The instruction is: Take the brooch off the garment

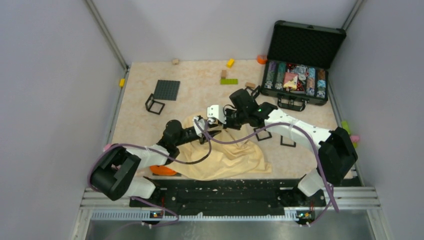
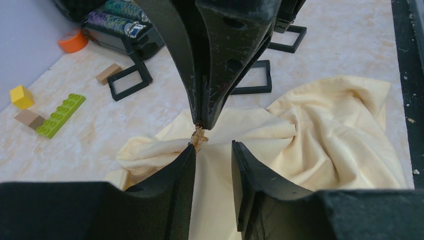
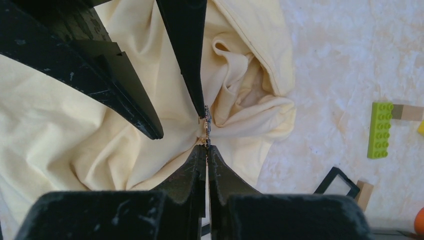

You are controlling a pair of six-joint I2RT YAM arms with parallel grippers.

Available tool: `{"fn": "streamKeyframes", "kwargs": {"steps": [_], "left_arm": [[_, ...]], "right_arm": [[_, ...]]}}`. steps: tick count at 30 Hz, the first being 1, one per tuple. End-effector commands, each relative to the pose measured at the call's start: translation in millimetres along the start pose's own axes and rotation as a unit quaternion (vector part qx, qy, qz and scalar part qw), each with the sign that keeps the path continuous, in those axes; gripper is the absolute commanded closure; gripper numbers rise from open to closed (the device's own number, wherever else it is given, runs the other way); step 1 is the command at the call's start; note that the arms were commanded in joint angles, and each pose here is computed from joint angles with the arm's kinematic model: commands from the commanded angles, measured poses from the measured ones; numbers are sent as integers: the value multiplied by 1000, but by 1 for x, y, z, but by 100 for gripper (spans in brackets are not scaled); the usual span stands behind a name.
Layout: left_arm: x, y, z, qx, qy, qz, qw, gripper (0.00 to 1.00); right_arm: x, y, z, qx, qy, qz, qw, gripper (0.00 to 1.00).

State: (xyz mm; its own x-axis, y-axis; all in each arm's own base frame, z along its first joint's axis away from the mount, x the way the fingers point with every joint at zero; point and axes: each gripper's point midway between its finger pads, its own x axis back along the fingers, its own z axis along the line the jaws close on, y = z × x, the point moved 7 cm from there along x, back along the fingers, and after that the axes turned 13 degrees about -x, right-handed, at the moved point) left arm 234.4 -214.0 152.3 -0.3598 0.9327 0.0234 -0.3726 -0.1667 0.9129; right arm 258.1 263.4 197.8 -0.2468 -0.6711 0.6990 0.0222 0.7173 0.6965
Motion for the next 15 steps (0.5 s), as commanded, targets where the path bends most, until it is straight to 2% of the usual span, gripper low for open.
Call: {"fn": "streamKeyframes", "kwargs": {"steps": [1,6,15], "left_arm": [[-9,16,8,-30,-18,-39,999,62],[-10,13,13,-31,-5,-23,999,55],[5,13,21,-33,68,-7,997,55]], "right_arm": [[13,21,9,50,10,-28,998,100],[11,20,11,54,12,-25,998,100],[10,18,10,49,6,-18,999,100]]}}
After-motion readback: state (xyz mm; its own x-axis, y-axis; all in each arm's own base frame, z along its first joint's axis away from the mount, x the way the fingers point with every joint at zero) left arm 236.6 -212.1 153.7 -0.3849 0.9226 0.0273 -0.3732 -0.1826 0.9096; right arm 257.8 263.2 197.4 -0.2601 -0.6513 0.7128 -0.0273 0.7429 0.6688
